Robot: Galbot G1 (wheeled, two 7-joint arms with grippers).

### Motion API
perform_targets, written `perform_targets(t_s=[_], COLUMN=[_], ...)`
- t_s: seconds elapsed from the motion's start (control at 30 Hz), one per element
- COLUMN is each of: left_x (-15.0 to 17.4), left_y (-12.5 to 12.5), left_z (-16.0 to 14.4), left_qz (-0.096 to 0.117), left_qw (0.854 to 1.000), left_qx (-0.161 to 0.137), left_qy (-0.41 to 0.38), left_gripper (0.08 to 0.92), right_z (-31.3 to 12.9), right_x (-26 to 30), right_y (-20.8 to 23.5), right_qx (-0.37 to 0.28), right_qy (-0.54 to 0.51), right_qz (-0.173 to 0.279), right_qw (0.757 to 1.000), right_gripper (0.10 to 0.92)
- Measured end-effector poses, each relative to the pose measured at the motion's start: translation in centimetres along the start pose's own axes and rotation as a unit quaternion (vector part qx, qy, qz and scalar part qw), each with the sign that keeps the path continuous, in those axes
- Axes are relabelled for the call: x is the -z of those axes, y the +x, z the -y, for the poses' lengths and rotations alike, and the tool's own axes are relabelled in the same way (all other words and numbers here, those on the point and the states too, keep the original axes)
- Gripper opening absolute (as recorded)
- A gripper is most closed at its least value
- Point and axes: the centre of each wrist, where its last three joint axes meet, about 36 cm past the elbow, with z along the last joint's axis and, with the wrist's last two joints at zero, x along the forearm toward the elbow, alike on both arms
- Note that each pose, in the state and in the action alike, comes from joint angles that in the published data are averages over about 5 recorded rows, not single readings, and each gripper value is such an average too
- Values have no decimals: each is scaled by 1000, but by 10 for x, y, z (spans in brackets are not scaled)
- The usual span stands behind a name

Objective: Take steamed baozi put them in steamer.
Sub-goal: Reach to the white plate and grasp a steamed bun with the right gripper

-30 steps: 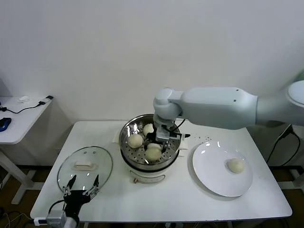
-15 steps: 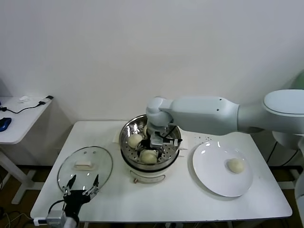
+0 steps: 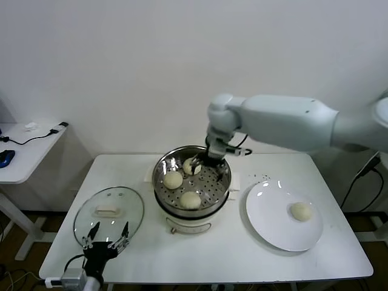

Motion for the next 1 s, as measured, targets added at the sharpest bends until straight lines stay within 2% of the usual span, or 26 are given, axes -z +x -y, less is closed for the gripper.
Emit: perform_targets(t_s=[0.17, 0.33, 0.47, 0.6, 1.0], left_x=[1, 1, 1, -2, -8], left_y=[0, -1, -2, -3, -4], left_z=[0, -1, -1, -2, -4], left_qz=[2, 4, 4, 1, -7], left_qw=[1000, 1000, 1000, 1000, 1000], left_qx=[0, 0, 1, 3, 6], left_qy=[0, 0, 0, -1, -3], left_gripper=[823, 823, 823, 823, 823], right_z=[-68, -157, -224, -273, -347], right_x=[-42, -64, -66, -61, -46], right_y=[39, 39, 15, -21, -116], right_qx=[2, 9, 13, 16, 37], right_qy=[-133, -273, -368, -444, -559], right_qz=[-34, -51, -49, -40, -54], right_qw=[991, 961, 928, 895, 827], right_gripper=[823, 823, 823, 823, 823])
